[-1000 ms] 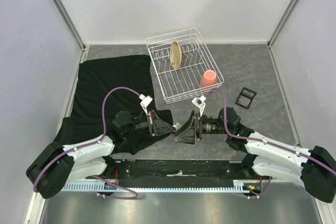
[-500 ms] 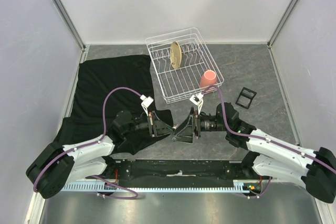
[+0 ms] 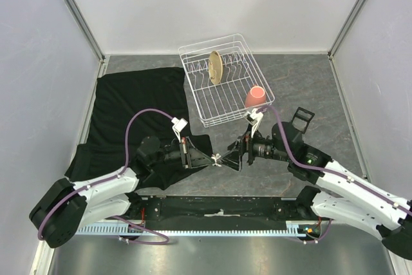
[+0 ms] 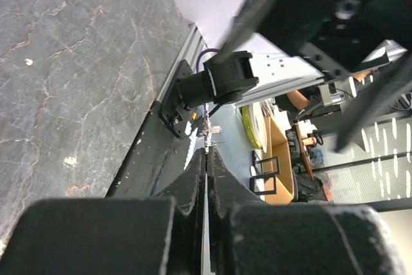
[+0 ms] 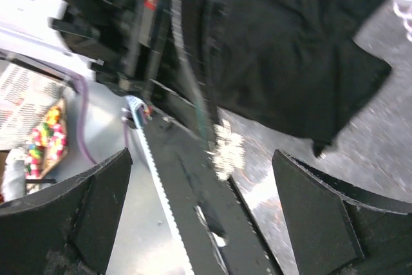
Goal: Remove the brooch from the garment
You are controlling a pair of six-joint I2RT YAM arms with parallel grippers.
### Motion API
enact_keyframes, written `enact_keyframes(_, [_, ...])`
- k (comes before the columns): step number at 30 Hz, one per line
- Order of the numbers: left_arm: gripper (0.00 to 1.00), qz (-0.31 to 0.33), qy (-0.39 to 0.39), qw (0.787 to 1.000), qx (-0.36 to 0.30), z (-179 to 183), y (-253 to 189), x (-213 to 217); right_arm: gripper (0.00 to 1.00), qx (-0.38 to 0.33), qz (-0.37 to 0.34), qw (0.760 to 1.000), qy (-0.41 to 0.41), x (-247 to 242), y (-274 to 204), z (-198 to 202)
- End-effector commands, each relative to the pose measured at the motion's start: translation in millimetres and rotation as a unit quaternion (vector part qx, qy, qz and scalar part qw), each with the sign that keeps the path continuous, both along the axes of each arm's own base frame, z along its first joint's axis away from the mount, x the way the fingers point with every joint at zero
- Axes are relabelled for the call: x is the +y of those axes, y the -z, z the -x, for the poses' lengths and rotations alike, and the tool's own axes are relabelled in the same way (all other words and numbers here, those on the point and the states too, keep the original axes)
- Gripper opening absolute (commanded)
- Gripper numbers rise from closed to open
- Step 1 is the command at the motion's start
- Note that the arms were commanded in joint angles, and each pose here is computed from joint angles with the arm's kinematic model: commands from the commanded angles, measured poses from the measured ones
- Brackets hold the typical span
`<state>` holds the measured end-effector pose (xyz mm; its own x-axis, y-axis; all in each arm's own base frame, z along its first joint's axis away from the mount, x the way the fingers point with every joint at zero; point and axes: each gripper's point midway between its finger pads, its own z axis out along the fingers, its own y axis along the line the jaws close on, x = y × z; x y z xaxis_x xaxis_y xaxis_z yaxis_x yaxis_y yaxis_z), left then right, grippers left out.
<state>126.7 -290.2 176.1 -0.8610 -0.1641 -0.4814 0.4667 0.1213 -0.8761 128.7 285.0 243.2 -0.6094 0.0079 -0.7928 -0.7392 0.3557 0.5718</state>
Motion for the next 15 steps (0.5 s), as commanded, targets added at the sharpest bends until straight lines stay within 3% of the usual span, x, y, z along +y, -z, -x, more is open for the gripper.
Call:
enact_keyframes(1, [0.02,0.036,0.019,0.999,-0.004,7.2,-28.7,-2.0,0.96,0.004,0.065,0.997,0.027,-7.9,43.3,-11.6])
enact_keyframes(3, [0.02,0.038,0.017,0.999,-0.003,7.3,-31.5,-1.3,0.92,0.006,0.059,0.998,0.036,-6.7,44.4,-14.6])
enact_keyframes(6, [0.02,0.033,0.009,0.999,0.003,4.8,-29.9,-0.9,0.76,0.021,0.024,0.999,0.036,-1.5,44.4,-11.9])
enact_keyframes(11, [0.02,0.021,0.002,1.000,0.018,1.3,-23.7,-2.2,0.71,0.026,-0.007,0.999,0.031,6.5,39.9,-13.0])
enact_keyframes(15, [0.02,0.017,-0.001,1.000,0.023,0.3,-20.8,-2.1,0.61,0.031,-0.006,0.999,0.031,8.5,43.1,-13.8])
